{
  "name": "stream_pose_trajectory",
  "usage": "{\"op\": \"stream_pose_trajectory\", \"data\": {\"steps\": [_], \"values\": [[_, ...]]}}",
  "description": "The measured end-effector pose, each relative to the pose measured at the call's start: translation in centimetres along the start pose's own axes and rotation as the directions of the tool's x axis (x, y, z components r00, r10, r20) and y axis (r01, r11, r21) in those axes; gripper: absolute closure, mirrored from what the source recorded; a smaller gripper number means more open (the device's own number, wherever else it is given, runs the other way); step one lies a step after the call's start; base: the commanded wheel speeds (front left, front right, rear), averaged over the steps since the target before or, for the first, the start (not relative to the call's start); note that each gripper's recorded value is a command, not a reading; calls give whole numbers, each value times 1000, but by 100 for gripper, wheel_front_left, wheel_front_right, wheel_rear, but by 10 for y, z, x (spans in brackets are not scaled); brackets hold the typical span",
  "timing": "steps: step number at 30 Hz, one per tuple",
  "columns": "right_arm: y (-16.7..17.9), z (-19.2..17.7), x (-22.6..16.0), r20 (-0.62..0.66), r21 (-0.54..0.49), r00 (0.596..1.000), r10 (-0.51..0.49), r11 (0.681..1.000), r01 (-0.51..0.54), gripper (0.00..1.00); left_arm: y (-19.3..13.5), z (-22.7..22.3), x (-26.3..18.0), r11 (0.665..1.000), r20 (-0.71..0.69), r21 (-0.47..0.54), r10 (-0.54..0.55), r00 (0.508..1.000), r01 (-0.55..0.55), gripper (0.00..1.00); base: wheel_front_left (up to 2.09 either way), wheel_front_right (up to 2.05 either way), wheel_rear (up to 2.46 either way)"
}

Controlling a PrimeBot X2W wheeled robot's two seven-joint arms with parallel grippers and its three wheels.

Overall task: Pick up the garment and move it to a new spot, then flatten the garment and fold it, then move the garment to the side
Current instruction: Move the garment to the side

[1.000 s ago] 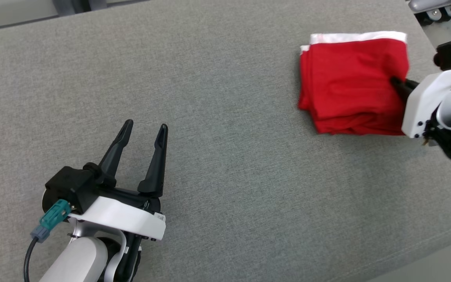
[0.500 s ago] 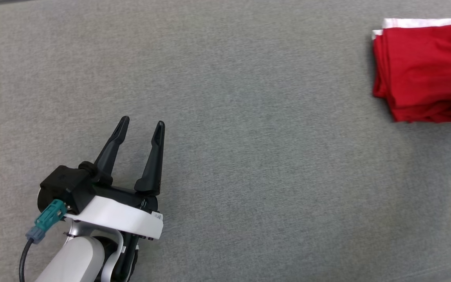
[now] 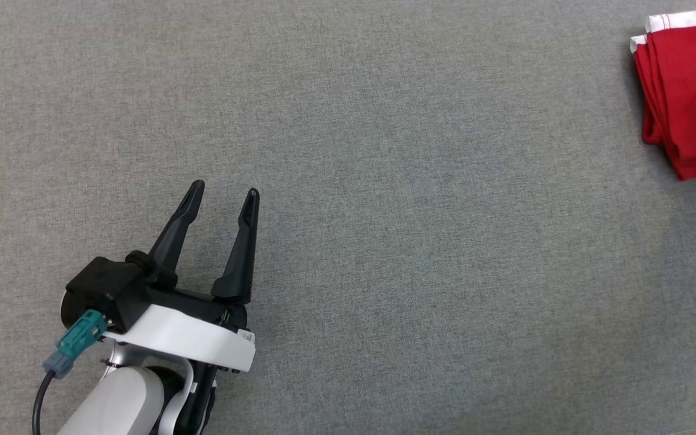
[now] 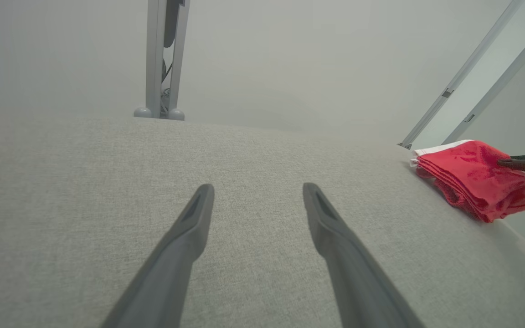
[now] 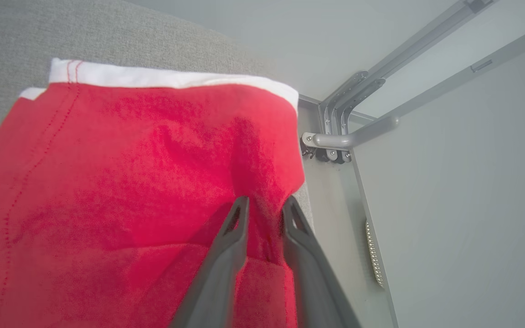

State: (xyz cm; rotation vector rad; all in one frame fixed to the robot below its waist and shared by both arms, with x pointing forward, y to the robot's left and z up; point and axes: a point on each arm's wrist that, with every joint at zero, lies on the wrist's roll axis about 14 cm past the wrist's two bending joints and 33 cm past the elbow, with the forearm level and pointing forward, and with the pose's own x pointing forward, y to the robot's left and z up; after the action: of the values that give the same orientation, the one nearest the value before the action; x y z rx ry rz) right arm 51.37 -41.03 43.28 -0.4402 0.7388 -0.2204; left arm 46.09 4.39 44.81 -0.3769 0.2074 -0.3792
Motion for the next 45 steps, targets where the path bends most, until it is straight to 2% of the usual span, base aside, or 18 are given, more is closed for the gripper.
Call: {"op": "stream_pose_trajectory", "data": {"steps": [1, 13, 21, 29, 32, 35, 39, 45], "values": [[0, 1, 0, 7, -1, 1000, -1, 1000, 1, 0, 0, 0, 0, 1000, 1, 1, 0, 1000, 0, 0, 0, 0, 0], [14, 25, -7, 114, -35, 993, 14, 999, -10, 0, -8, 5, 0, 1000, 6, 8, -16, 1000, 16, 0, 0, 0, 0], [44, 64, -27, 282, 0, 957, 71, 997, -74, 0, -17, 20, -5, 1000, 49, 13, -29, 998, 28, 0, 0, 0, 0], [94, 113, -76, 507, 38, 847, 163, 977, -210, 0, -18, 47, -22, 1000, 137, 16, 7, 991, -9, 0, 0, 0, 0], [110, 126, -99, 580, 40, 792, 190, 965, -261, 0, -8, 55, -33, 997, 166, 60, 48, 985, -58, 0, 0, 0, 0], [121, 139, -123, 654, 64, 729, 200, 946, -318, 0, 2, 63, -46, 992, 196, 53, 98, 976, -111, 0, 0, 0, 0], [122, 139, -147, 714, 90, 675, 188, 931, -355, 0, 23, 72, -68, 974, 229, 103, 172, 958, -199, 0, 0, 0, 0], [134, 125, -179, 776, 165, 613, 147, 892, -422, 0, 46, 78, -99, 951, 258, 91, 265, 929, -296, 0, 0, 0, 0]]}}
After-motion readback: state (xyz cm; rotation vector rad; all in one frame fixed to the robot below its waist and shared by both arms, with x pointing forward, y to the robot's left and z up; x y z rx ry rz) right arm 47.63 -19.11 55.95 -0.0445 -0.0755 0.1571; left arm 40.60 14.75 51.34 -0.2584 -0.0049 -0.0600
